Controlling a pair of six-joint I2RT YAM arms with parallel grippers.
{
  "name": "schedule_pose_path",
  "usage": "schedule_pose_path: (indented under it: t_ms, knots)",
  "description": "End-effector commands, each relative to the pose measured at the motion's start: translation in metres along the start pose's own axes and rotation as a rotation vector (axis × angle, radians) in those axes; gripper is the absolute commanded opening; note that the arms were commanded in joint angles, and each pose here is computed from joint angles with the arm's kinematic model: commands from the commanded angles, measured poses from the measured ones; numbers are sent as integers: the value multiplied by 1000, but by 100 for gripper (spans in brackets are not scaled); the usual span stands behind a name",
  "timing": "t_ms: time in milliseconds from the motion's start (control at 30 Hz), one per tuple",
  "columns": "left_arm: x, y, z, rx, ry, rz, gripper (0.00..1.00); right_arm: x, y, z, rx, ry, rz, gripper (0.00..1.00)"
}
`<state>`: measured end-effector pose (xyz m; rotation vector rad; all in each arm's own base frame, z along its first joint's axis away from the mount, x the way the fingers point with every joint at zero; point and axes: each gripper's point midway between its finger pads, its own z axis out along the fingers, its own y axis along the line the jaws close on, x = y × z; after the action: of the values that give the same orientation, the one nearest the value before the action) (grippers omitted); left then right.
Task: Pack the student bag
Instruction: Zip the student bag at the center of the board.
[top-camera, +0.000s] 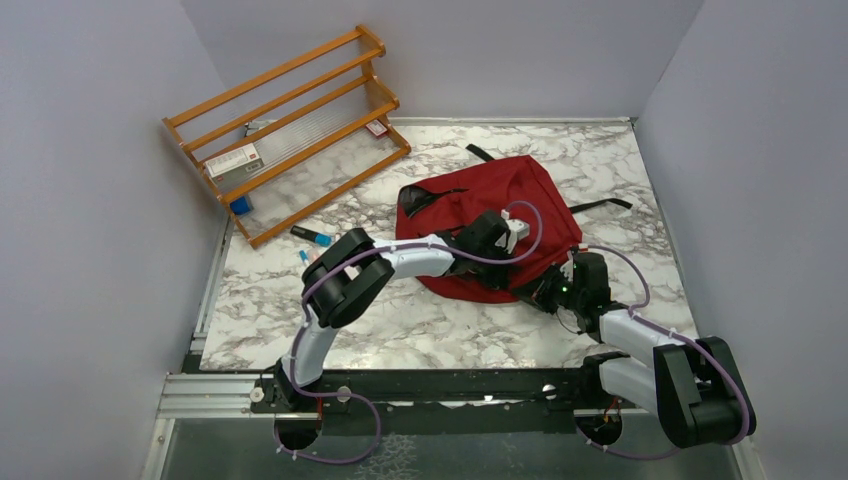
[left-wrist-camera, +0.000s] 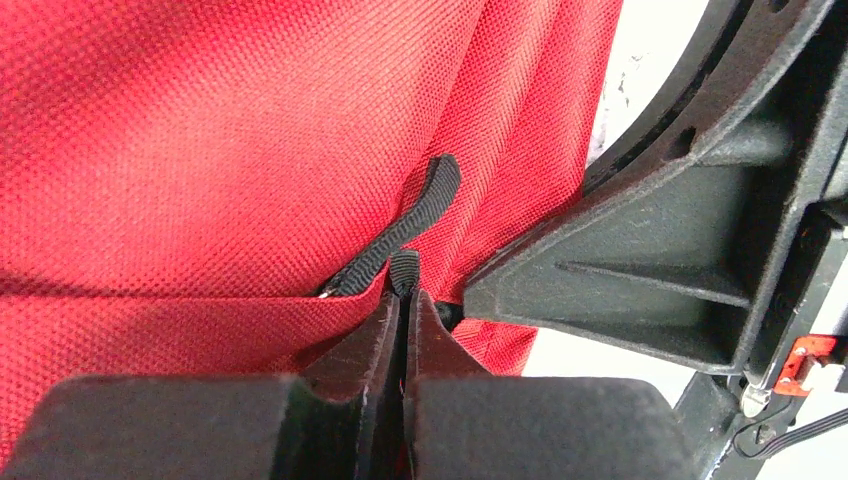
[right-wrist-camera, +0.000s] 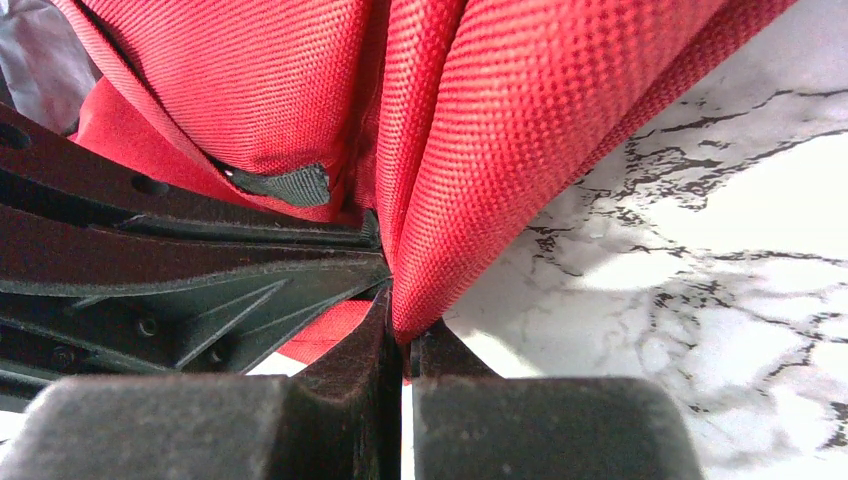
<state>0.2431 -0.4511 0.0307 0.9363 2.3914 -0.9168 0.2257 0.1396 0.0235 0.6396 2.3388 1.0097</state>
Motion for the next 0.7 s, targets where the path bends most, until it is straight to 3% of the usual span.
schedule_pose_path:
  t_ms: [0, 400, 667]
  knots:
    - [-31, 2, -21, -13, -139, -37, 2, 14, -5, -2, 1, 49, -5, 1]
    - [-61, -10, -55, 62, -285, -66, 0, 15, -7, -1, 8, 53, -6, 1]
    - [-65, -10, -70, 93, -315, -75, 0, 14, -8, -1, 12, 50, -7, 1]
